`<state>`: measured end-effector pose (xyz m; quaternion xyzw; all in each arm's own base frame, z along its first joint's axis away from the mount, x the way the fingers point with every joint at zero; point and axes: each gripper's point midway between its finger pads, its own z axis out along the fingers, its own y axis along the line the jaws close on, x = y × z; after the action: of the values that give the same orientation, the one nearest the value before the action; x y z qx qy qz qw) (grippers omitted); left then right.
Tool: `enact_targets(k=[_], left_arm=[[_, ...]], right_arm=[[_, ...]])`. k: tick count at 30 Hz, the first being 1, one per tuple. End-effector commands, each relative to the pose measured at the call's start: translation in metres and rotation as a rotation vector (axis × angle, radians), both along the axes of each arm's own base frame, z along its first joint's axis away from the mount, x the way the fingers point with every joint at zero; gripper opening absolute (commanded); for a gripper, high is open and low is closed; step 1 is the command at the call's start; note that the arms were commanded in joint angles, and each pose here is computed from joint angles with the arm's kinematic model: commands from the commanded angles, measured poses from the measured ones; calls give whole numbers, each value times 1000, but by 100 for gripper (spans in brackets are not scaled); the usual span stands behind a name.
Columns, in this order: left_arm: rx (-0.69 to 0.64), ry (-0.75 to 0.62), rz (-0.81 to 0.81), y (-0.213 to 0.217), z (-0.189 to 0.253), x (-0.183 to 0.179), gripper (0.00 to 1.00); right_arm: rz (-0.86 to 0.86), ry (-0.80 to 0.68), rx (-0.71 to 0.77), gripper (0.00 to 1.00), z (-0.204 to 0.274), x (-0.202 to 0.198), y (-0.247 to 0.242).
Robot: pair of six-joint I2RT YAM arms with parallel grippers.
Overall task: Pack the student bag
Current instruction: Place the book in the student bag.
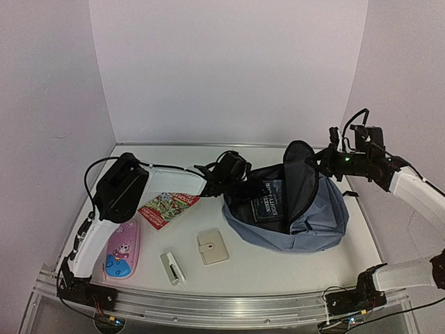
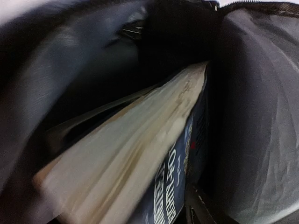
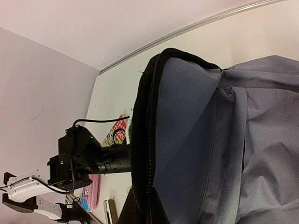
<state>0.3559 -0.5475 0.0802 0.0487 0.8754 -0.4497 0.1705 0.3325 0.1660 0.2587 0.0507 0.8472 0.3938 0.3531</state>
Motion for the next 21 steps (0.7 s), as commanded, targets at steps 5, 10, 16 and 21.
enact_targets(k=[5, 10, 16, 21], left_arm=[[171, -67, 74, 58, 26, -10, 85], [189, -27, 36, 57, 14, -21, 73], [174, -24, -15, 40, 9, -30, 49], [162, -23, -41, 25, 4, -30, 38]], right_arm=[[6, -88, 23, 0, 23, 3, 3], [7, -88, 23, 0, 24, 4, 4], [5, -84, 19, 0, 22, 5, 4], [6, -81, 18, 0, 20, 5, 4]])
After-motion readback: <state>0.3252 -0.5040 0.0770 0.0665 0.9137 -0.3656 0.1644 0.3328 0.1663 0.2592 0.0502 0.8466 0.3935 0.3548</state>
